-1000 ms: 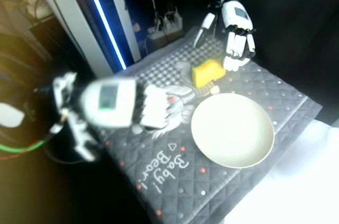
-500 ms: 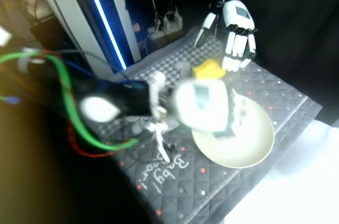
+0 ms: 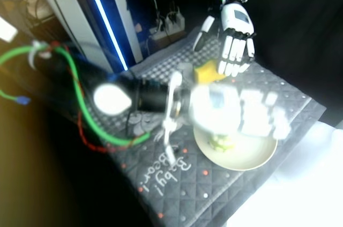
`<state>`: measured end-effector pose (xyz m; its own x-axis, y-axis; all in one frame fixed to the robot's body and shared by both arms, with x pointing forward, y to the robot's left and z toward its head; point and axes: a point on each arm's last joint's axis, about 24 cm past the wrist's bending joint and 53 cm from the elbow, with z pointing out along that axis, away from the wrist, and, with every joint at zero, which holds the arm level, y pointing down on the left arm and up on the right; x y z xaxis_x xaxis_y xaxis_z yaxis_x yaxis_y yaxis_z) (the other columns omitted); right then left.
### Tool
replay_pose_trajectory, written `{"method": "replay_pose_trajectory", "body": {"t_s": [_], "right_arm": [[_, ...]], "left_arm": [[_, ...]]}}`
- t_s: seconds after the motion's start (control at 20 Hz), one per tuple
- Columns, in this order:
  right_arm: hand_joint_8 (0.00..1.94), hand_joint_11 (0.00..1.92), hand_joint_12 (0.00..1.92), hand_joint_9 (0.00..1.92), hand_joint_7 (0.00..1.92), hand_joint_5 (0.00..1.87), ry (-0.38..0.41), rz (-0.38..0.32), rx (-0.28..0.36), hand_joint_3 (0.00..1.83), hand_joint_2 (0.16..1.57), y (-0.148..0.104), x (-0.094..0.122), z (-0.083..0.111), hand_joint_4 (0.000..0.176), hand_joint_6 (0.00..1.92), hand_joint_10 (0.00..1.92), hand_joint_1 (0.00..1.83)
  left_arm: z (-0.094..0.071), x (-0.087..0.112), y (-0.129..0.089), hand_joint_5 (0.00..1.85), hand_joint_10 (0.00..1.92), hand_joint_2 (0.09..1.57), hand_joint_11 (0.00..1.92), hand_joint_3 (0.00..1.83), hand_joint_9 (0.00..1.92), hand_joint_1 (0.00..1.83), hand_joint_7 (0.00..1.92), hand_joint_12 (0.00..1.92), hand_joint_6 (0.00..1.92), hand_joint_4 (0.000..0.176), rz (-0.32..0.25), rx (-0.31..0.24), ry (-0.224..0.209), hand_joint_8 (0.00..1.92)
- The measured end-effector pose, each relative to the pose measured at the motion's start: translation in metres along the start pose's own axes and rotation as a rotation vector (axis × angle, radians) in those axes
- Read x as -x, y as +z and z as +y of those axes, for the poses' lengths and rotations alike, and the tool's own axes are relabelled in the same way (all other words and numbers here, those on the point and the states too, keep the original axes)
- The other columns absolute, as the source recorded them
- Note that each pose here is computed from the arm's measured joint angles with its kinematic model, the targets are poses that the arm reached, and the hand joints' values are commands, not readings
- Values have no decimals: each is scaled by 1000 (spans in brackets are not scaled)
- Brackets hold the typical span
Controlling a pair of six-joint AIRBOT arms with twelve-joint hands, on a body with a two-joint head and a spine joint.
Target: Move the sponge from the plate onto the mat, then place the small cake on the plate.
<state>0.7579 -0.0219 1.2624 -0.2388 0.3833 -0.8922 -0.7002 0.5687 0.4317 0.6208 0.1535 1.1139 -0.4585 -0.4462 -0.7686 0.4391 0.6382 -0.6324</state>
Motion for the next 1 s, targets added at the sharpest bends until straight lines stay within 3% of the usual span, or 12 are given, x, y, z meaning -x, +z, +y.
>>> {"method": "replay_pose_trajectory", "body": {"t_s": [0.15,0.25,0.3,0.4,0.5,0.6,0.65,0.75,0.8,0.85,0.95,1.0], "right_arm": [[0,7,4,0,0,0,-22,-72,25,2,929,-52,44,-3,176,0,0,649],[0,0,0,0,0,0,39,-166,72,0,907,-101,71,-2,176,0,0,636],[0,0,0,0,0,0,108,-190,80,0,873,-134,64,-8,176,0,0,648],[0,0,0,0,0,0,150,-174,74,0,871,-151,46,-12,176,0,0,632],[0,0,0,0,0,0,249,-187,76,1,905,-178,16,-11,154,0,0,766],[12,0,0,0,32,2,305,-248,99,0,884,-204,12,-6,126,1,0,770],[10,0,0,37,97,10,333,-315,99,0,877,-226,19,-8,128,1,7,726],[0,0,0,5,40,0,359,-402,72,2,885,-245,28,-17,172,0,0,717],[0,0,0,0,7,14,362,-410,59,11,909,-249,27,-20,175,5,0,744],[0,0,0,0,1,6,369,-412,43,12,968,-257,23,-24,176,1,0,794],[8,0,0,36,66,0,446,-403,10,14,1074,-272,-1,-32,145,0,6,799],[3,0,0,6,73,9,493,-395,-4,12,1155,-273,-12,-35,170,1,0,772]], "left_arm": [[3,8,-12,510,22,863,6,0,508,754,529,1157,1,0,-26,18,-16,9],[-1,19,-23,515,31,863,72,0,544,767,540,1109,1,0,-66,10,-26,8],[-7,29,-33,527,11,859,27,0,522,774,557,971,2,0,-109,-5,-35,9],[-13,38,-41,504,2,875,5,3,473,781,530,924,0,0,-148,-26,-36,2],[-23,53,-53,464,0,875,18,1,407,702,459,854,0,1,-234,-65,-61,0],[-32,64,-63,452,4,855,39,0,409,812,440,954,0,0,-302,-107,-76,0],[-39,77,-71,391,12,887,85,2,468,765,440,1028,0,0,-373,-136,-94,0],[-44,93,-82,274,8,962,101,8,525,571,406,1203,0,0,-467,-170,-108,0],[-45,94,-84,127,1,1056,36,13,447,495,290,1219,0,0,-479,-176,-113,0],[-46,93,-86,58,0,1086,47,7,393,407,209,1134,0,0,-488,-190,-122,0],[-48,85,-86,5,0,1196,39,11,324,258,158,855,0,0,-504,-214,-179,3],[-46,81,-84,0,1,1220,55,2,330,209,179,719,0,0,-505,-212,-205,1]]}}
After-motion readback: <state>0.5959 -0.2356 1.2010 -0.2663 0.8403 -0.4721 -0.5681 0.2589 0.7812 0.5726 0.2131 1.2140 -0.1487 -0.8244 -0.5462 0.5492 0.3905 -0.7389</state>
